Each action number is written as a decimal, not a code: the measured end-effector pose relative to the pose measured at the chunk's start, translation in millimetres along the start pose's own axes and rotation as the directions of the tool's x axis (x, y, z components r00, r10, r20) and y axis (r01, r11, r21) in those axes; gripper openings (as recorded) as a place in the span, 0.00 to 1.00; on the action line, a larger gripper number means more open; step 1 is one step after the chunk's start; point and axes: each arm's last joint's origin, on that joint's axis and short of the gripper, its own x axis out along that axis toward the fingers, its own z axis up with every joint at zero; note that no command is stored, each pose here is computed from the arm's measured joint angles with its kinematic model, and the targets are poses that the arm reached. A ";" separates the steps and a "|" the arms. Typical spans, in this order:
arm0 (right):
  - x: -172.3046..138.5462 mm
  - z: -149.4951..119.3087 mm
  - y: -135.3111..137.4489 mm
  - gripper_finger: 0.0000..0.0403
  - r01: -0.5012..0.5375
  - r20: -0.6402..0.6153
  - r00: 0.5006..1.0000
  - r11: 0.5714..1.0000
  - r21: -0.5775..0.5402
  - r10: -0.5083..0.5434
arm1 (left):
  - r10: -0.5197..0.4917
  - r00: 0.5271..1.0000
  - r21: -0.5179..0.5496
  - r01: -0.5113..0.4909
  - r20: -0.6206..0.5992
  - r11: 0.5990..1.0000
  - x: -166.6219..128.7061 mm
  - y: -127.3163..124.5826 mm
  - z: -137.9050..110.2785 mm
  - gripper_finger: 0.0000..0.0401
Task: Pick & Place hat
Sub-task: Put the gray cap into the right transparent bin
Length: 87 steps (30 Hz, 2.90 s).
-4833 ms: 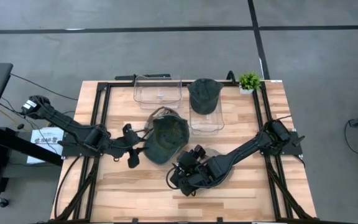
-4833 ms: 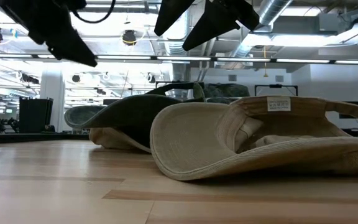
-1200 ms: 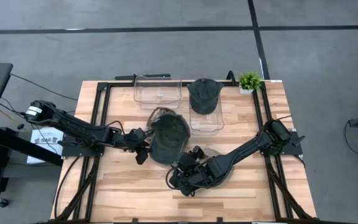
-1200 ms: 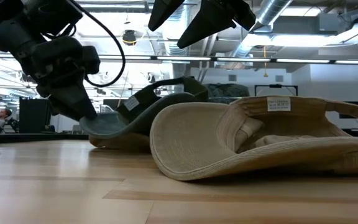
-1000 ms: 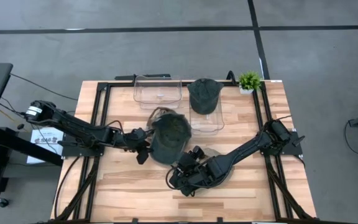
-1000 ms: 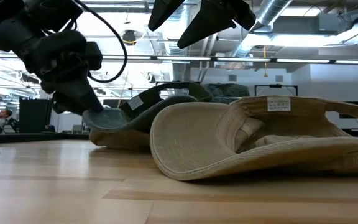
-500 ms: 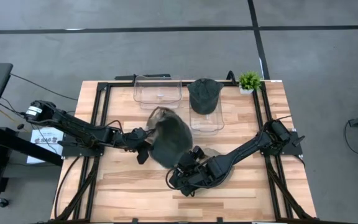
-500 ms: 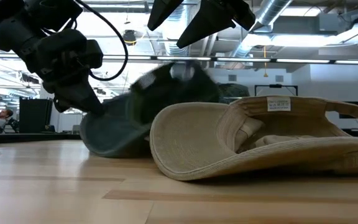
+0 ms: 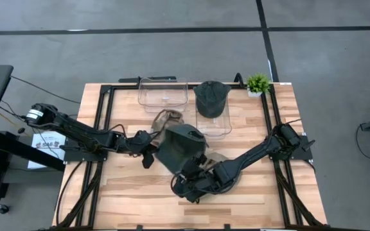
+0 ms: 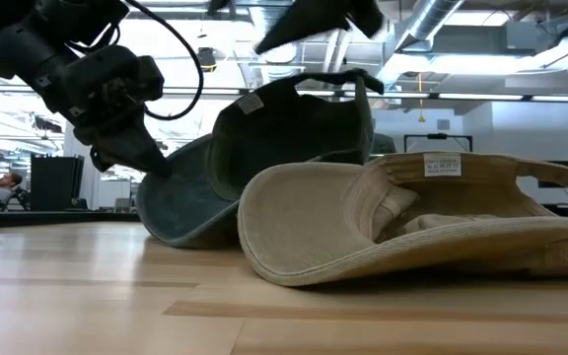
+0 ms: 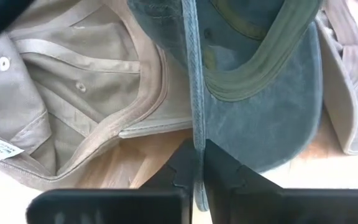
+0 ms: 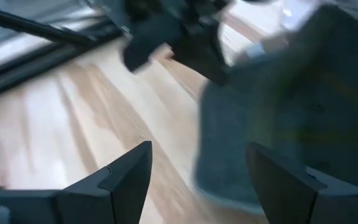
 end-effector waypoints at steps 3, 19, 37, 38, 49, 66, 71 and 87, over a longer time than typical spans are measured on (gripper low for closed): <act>-4.0 7.8 8.3 0.62 -0.056 0.052 0.997 0.998 -0.029 0.057 | -0.013 1.000 -0.007 0.013 0.022 1.000 -4.7 -0.2 3.2 0.04; -100.5 82.6 42.8 0.62 0.201 0.471 0.877 0.961 -0.192 -0.090 | -0.239 0.938 0.093 0.222 0.252 0.971 -63.1 -11.7 27.1 0.04; -118.6 158.0 -7.7 0.62 0.706 0.547 0.647 0.688 -0.167 -0.531 | -0.385 0.881 0.167 0.351 0.274 0.921 -85.4 -31.3 19.0 0.03; -115.4 162.4 -12.4 0.62 0.718 0.543 0.639 0.677 -0.164 -0.545 | -0.393 0.878 0.170 0.359 0.271 0.918 -86.1 -32.4 18.2 0.03; -75.5 152.6 -33.6 0.62 0.784 0.520 0.614 0.533 -0.318 -0.594 | -0.381 0.873 0.170 0.344 0.305 0.923 -90.7 -37.2 15.7 0.04; -14.8 87.2 -45.2 0.62 0.739 0.476 0.661 0.615 -0.275 -0.580 | -0.296 0.856 0.114 0.273 0.425 0.955 -88.3 -30.0 30.9 0.06; -6.5 90.2 -54.1 0.62 0.763 0.474 0.635 0.590 -0.265 -0.610 | -0.339 0.857 0.132 0.312 0.389 0.941 -86.1 -32.8 28.5 0.03; -5.4 93.4 -60.1 0.62 0.822 0.502 0.564 0.384 -0.421 -0.656 | -0.334 0.880 0.153 0.299 0.338 0.942 -76.2 -36.1 23.1 0.06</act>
